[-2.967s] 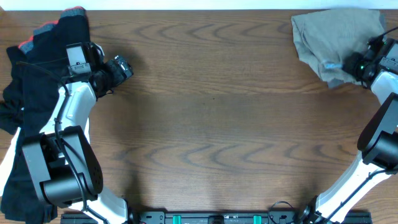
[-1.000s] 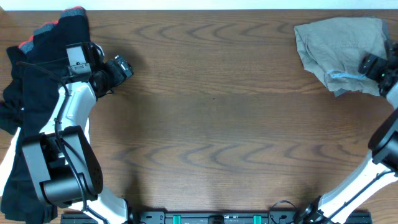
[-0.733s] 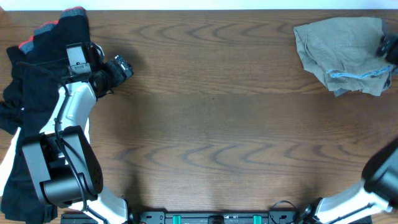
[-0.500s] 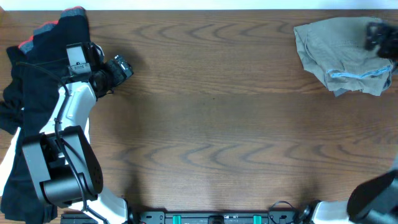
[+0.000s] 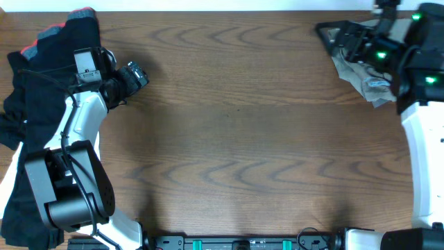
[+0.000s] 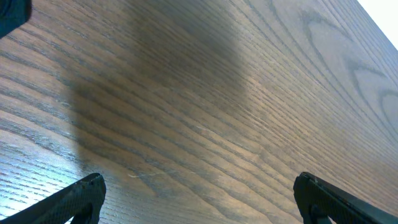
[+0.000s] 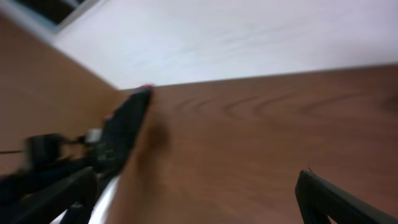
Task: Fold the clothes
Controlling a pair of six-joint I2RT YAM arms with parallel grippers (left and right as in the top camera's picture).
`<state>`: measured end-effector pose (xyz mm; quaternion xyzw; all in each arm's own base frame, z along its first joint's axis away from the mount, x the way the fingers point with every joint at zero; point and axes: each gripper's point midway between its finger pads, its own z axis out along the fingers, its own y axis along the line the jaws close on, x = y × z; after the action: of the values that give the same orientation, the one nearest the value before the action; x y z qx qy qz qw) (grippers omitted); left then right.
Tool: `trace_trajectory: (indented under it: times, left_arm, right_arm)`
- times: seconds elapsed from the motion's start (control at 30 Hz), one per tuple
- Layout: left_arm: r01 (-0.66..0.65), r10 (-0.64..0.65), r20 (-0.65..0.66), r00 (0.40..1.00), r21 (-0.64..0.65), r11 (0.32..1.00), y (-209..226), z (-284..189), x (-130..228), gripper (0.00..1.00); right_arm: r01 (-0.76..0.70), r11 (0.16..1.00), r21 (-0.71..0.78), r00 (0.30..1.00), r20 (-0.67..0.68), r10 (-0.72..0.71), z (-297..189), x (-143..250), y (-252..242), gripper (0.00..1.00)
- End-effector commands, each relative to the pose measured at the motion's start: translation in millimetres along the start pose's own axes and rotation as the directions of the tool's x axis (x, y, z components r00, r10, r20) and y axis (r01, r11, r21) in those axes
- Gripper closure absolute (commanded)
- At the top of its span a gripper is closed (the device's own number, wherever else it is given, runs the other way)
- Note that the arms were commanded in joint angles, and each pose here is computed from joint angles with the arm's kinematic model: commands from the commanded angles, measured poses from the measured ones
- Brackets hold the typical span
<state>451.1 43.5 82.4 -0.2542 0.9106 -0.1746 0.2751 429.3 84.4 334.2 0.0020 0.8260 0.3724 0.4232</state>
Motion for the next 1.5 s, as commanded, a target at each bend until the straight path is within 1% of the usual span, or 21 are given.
trace_trajectory:
  times: [0.0, 0.1, 0.17, 0.2, 0.27, 0.33, 0.4, 0.47, 0.53, 0.73, 0.93, 1.03, 1.13, 1.3, 1.47]
  left_arm:
    - [-0.005, 0.005, 0.019, 1.0, 0.005, 1.0, -3, -4, -8, 0.02]
    - [-0.005, 0.005, 0.019, 1.0, 0.004, 1.0, -3, -4, -8, 0.02]
    - [-0.005, 0.005, 0.019, 1.0, 0.005, 1.0, -3, -4, -8, 0.02]
    - [-0.005, 0.005, 0.019, 1.0, 0.005, 1.0, -3, -4, -8, 0.02]
    - [-0.005, 0.005, 0.019, 1.0, 0.005, 1.0, -3, -4, -8, 0.02]
    - [-0.005, 0.005, 0.019, 1.0, 0.005, 1.0, -3, -4, -8, 0.02]
    - [-0.005, 0.005, 0.019, 1.0, 0.004, 1.0, -3, -4, -8, 0.02]
    - [-0.005, 0.005, 0.019, 1.0, 0.005, 1.0, -3, -4, -8, 0.02]
    - [-0.005, 0.005, 0.019, 1.0, 0.005, 1.0, -3, -4, -8, 0.02]
    - [-0.005, 0.005, 0.019, 1.0, 0.004, 1.0, -3, -4, -8, 0.02]
    - [-0.005, 0.005, 0.019, 1.0, 0.004, 1.0, -3, -4, -8, 0.02]
    - [-0.005, 0.005, 0.019, 1.0, 0.005, 1.0, -3, -4, -8, 0.02]
    - [-0.005, 0.005, 0.019, 1.0, 0.005, 1.0, -3, -4, -8, 0.02]
    - [-0.005, 0.005, 0.019, 1.0, 0.005, 1.0, -3, -4, -8, 0.02]
    - [-0.005, 0.005, 0.019, 1.0, 0.005, 1.0, -3, -4, -8, 0.02]
  right_arm:
    - [-0.087, 0.994, -0.063, 0.996, -0.041, 0.084, 4, 10, 23, 0.01]
    - [-0.019, 0.999, -0.043, 0.997, -0.081, 0.016, 4, 23, 18, 0.01]
    - [0.075, 0.997, -0.012, 0.992, -0.105, -0.076, 4, 30, 10, 0.01]
    - [0.15, 0.989, 0.011, 0.983, -0.112, -0.148, 4, 32, 4, 0.01]
    - [0.296, 0.953, 0.058, 0.948, -0.137, -0.286, 5, 36, -9, 0.01]
    - [0.428, 0.898, 0.105, 0.896, -0.179, -0.406, 5, 40, -22, 0.01]
    - [0.503, 0.849, 0.158, 0.858, -0.209, -0.469, 0, 43, -30, 0.01]
    - [0.549, 0.807, 0.219, 0.832, -0.232, -0.504, -6, 50, -34, 0.01]
    - [0.57, 0.776, 0.268, 0.821, -0.216, -0.528, -15, 55, -36, 0.01]
    - [0.613, 0.713, 0.34, 0.766, -0.037, -0.642, -52, 79, -30, 0.01]
    - [0.602, 0.686, 0.408, 0.737, 0.047, -0.674, -87, 137, -47, 0.01]
    - [0.564, 0.702, 0.436, 0.749, 0.089, -0.657, -99, 165, -59, 0.01]
    - [0.53, 0.715, 0.456, 0.752, 0.135, -0.645, -104, 184, -69, 0.01]
    - [0.521, 0.715, 0.466, 0.738, 0.176, -0.652, -97, 212, -88, 0.01]
    - [0.523, 0.711, 0.471, 0.719, 0.205, -0.665, -90, 228, -101, 0.01]
